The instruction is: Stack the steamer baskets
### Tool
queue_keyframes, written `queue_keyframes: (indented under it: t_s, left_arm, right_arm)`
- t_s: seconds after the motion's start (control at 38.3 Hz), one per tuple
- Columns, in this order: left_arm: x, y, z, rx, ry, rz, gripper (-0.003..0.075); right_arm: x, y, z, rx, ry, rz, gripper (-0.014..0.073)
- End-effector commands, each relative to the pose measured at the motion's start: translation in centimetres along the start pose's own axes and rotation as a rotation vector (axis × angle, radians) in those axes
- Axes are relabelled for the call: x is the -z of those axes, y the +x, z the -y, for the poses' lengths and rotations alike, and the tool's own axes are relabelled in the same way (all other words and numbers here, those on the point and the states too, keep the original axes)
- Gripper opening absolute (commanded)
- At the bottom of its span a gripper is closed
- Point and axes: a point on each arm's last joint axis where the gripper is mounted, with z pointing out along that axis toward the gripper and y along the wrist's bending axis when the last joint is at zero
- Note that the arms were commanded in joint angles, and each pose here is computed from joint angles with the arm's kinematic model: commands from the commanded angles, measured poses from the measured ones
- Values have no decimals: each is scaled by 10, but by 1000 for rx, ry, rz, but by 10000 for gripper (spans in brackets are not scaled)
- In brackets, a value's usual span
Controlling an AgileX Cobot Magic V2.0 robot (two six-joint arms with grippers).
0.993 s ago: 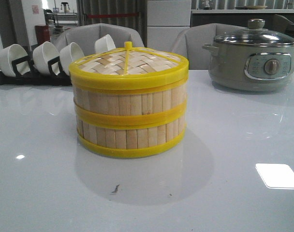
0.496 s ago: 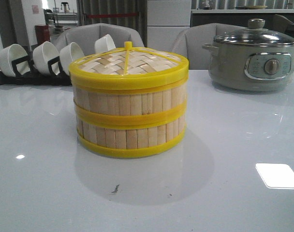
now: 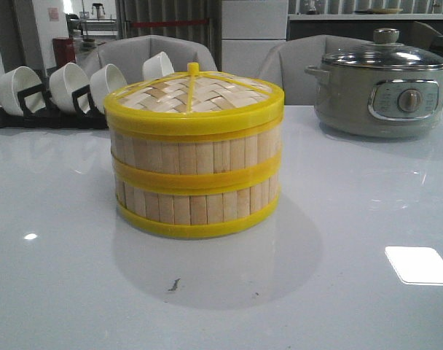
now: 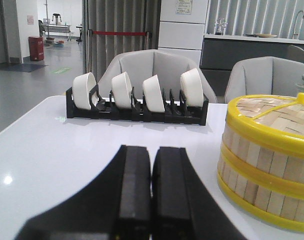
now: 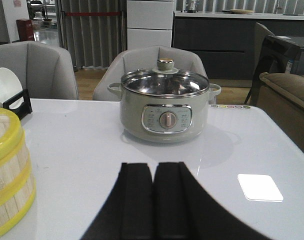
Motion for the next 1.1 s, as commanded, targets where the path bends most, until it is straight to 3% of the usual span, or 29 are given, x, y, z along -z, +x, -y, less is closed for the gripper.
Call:
queue_keyframes:
  t_s: [0.0,0.18,0.37,0.5,1.07]
  left_arm:
    - [2,-9,1,0,11,107,87]
    - [2,-9,1,0,11,107,87]
    - [2,-9,1,0,11,107,87]
    - [2,-9,1,0,11,107,87]
    - [2,-9,1,0,11,107,87]
  right_arm:
    - [0,-17,-1,34,-7,107,50]
    - [8,-4,1,3,8,41,50]
    - [16,46,2,-58,9,-26,50]
    - [23,72,2,-114,1,22,50]
    - [27,74,2,-123,1,26,50]
